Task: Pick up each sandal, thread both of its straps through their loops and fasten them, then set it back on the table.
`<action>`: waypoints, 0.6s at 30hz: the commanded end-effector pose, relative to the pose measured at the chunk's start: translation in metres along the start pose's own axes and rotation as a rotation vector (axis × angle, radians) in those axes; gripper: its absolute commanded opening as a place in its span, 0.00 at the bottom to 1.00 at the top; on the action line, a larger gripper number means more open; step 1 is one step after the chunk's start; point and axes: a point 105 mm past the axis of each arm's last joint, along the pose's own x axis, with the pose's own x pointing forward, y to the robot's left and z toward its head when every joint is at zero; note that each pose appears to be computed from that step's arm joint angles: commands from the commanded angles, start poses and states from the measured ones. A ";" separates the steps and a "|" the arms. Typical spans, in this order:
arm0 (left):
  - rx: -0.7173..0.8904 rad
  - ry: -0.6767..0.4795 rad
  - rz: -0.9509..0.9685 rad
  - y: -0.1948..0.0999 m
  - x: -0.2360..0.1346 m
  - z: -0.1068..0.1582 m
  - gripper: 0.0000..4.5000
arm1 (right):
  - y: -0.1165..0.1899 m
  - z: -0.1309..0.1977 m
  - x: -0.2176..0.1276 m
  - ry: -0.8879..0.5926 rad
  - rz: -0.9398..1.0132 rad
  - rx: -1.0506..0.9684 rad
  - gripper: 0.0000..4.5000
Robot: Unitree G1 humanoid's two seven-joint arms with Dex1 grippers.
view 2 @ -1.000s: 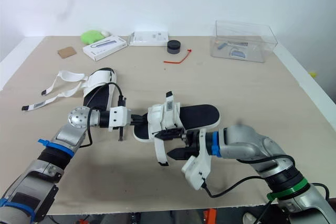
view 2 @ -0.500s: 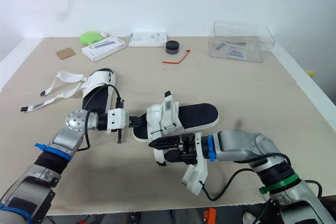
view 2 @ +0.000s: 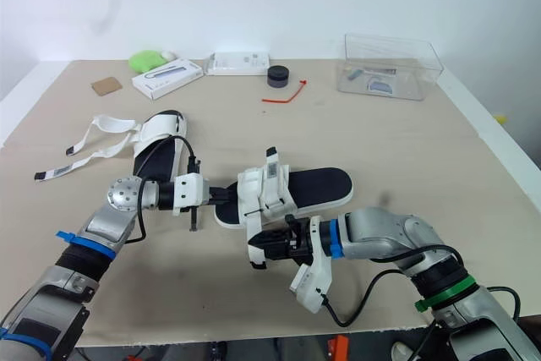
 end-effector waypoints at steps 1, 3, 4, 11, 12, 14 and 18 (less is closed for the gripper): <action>-0.004 0.009 0.002 0.000 0.000 -0.002 0.00 | -0.001 0.002 -0.003 -0.013 0.002 0.008 0.01; -0.004 0.011 0.002 0.000 0.000 -0.003 0.00 | -0.001 0.005 -0.004 -0.027 -0.007 0.046 0.01; -0.004 0.013 0.002 0.000 0.000 -0.003 0.00 | -0.004 0.006 -0.003 -0.035 -0.036 0.104 0.01; 0.000 0.018 -0.001 0.001 0.000 -0.005 0.00 | -0.036 -0.017 -0.005 -0.039 -0.267 0.878 0.01; 0.000 0.017 -0.001 0.002 0.001 -0.004 0.00 | -0.039 -0.022 -0.005 -0.037 -0.277 0.966 0.01; 0.003 0.015 -0.002 0.003 0.002 -0.004 0.00 | -0.043 -0.034 -0.006 -0.029 -0.295 1.131 0.01; 0.005 0.013 -0.004 0.004 0.003 -0.004 0.00 | -0.051 -0.055 -0.008 0.005 -0.334 1.340 0.01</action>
